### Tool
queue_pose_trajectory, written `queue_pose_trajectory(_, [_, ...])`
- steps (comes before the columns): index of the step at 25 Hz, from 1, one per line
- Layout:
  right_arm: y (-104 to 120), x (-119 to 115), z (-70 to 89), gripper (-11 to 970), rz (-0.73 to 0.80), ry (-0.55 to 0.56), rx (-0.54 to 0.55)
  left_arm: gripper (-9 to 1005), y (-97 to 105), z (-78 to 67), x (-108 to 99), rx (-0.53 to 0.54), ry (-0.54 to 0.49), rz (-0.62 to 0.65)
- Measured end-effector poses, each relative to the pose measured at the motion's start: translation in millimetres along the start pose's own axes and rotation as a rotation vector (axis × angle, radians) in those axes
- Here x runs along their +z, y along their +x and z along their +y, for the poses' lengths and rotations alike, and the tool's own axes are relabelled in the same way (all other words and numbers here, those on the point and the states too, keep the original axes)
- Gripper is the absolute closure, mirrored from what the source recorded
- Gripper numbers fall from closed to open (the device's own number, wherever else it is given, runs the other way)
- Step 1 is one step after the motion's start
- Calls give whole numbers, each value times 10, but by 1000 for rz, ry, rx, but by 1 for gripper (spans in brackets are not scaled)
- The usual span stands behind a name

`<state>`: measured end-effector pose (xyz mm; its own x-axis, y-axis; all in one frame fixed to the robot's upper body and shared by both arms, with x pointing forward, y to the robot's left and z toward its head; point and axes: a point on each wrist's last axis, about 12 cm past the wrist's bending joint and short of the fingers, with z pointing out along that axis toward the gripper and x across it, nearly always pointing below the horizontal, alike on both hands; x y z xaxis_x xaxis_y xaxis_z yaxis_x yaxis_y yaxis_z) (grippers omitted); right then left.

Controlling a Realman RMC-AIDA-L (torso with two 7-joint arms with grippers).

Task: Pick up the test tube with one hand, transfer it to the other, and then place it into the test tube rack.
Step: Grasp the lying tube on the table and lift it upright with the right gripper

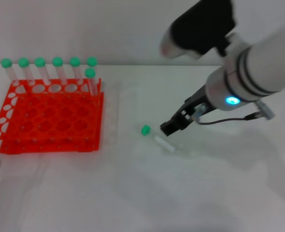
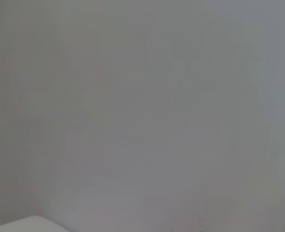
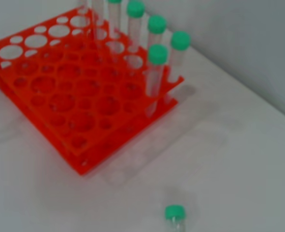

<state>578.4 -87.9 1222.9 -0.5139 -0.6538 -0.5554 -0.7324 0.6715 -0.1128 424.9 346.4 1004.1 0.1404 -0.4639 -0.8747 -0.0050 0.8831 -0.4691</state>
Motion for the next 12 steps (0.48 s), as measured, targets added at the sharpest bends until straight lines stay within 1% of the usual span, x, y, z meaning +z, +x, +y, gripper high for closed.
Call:
queue_pose_trajectory(4, [-82,202,94,184,85,4,-13,117,-1,1,0,1,0,0])
queue_pose_trajectory(9, [-111,407,107,199,157,-24,14,117,-2,16,-20,3,-7,1])
queue_pose_trajectory(12, [-93,503,93,208,189,-19,17,116,3,27,-30,7,-10,9])
